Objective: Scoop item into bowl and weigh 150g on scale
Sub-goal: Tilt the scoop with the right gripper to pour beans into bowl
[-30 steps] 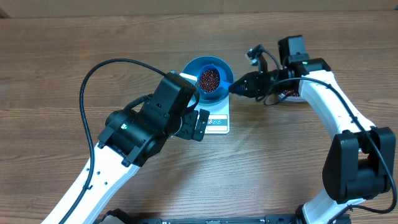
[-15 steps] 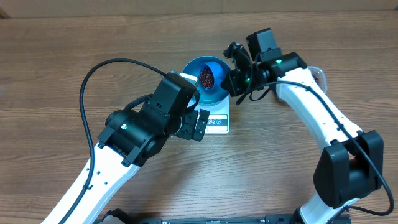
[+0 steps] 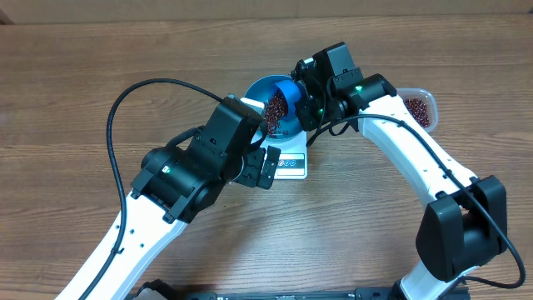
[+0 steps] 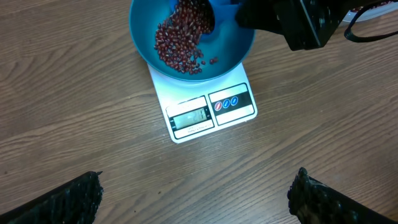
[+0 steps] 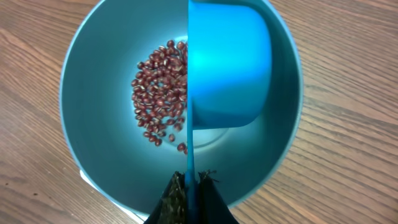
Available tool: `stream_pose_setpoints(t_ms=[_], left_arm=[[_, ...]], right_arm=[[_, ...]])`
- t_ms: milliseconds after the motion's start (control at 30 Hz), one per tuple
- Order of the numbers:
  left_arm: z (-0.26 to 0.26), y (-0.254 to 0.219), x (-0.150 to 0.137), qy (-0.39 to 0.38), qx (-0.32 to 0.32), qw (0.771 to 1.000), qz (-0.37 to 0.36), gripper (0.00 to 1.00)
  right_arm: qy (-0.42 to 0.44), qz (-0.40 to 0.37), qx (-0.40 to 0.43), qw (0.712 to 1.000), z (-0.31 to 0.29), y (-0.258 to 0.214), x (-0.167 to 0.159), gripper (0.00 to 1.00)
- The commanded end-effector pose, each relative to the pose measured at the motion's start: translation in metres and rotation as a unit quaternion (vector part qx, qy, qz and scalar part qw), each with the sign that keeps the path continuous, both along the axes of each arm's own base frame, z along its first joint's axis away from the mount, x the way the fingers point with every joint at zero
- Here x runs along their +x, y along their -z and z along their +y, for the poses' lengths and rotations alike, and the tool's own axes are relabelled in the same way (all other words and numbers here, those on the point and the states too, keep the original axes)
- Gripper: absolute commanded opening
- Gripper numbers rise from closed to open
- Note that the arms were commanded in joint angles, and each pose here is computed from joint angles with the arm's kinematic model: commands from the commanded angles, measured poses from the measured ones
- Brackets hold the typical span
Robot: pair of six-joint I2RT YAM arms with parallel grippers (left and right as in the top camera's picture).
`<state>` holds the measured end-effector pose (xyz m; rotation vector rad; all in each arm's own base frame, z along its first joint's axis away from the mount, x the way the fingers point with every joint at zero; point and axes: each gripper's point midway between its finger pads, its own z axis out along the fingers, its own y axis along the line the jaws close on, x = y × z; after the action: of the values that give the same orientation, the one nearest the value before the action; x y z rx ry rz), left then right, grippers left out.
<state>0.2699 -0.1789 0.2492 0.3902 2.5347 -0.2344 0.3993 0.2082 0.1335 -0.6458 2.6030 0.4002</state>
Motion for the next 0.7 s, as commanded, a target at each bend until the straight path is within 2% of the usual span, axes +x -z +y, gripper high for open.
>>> stream_pose_setpoints(t_ms=[0, 433, 667], left_arm=[[0.002, -0.002, 0.003, -0.003, 0.005, 1.000, -0.006, 1.00], [0.002, -0.002, 0.003, -0.003, 0.005, 1.000, -0.006, 0.99], [0.002, -0.002, 0.003, -0.002, 0.005, 1.000, -0.005, 1.00]], right_arm=[[0.009, -0.060, 0.005, 0.998, -0.002, -0.043, 0.010, 0.04], [0.003, -0.081, 0.012, 0.997, -0.001, -0.062, 0.006, 0.04], [-0.018, -0.106, -0.050, 0.993, 0.008, -0.059, -0.002, 0.04]])
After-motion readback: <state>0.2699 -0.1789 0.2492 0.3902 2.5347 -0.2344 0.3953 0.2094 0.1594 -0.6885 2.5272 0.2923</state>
